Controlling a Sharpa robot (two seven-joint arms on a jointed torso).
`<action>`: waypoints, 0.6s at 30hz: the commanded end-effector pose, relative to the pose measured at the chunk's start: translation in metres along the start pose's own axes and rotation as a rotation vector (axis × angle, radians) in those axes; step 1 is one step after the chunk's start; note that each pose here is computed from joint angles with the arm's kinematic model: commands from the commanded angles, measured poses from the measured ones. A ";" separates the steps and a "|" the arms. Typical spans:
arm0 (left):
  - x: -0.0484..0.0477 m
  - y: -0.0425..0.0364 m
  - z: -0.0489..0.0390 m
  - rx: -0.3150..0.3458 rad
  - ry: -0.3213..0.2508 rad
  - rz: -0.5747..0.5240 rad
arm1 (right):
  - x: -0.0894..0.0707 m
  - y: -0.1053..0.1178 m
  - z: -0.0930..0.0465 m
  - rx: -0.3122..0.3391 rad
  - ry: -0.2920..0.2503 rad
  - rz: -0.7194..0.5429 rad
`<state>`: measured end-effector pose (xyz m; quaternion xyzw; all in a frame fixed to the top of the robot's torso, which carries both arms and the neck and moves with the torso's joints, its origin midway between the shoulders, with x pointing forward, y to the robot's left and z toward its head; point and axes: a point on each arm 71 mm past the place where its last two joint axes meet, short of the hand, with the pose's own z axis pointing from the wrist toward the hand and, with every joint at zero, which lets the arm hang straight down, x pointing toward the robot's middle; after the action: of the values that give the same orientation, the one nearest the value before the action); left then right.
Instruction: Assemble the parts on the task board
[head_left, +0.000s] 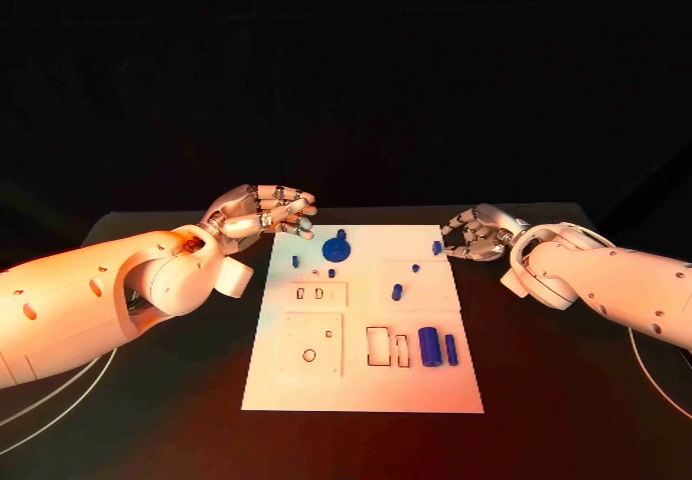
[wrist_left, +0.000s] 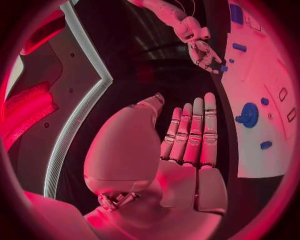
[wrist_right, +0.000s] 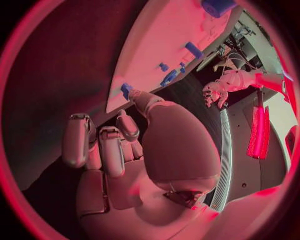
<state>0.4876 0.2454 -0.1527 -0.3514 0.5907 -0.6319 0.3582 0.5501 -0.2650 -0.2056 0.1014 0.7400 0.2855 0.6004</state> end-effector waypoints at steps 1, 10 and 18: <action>0.0037 -0.0019 0.0005 0.022 0.031 -0.010 | 0.004 0.002 0.002 -0.021 0.014 -0.014; 0.0032 -0.0016 0.0006 0.019 0.028 -0.008 | 0.010 0.003 0.005 -0.018 0.029 -0.014; 0.0025 -0.0014 0.0003 0.016 0.024 -0.007 | 0.013 0.005 0.006 -0.023 0.041 -0.012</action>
<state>0.4875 0.2453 -0.1526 -0.3495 0.5905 -0.6342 0.3564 0.5522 -0.2557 -0.2136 0.0961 0.7448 0.2867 0.5948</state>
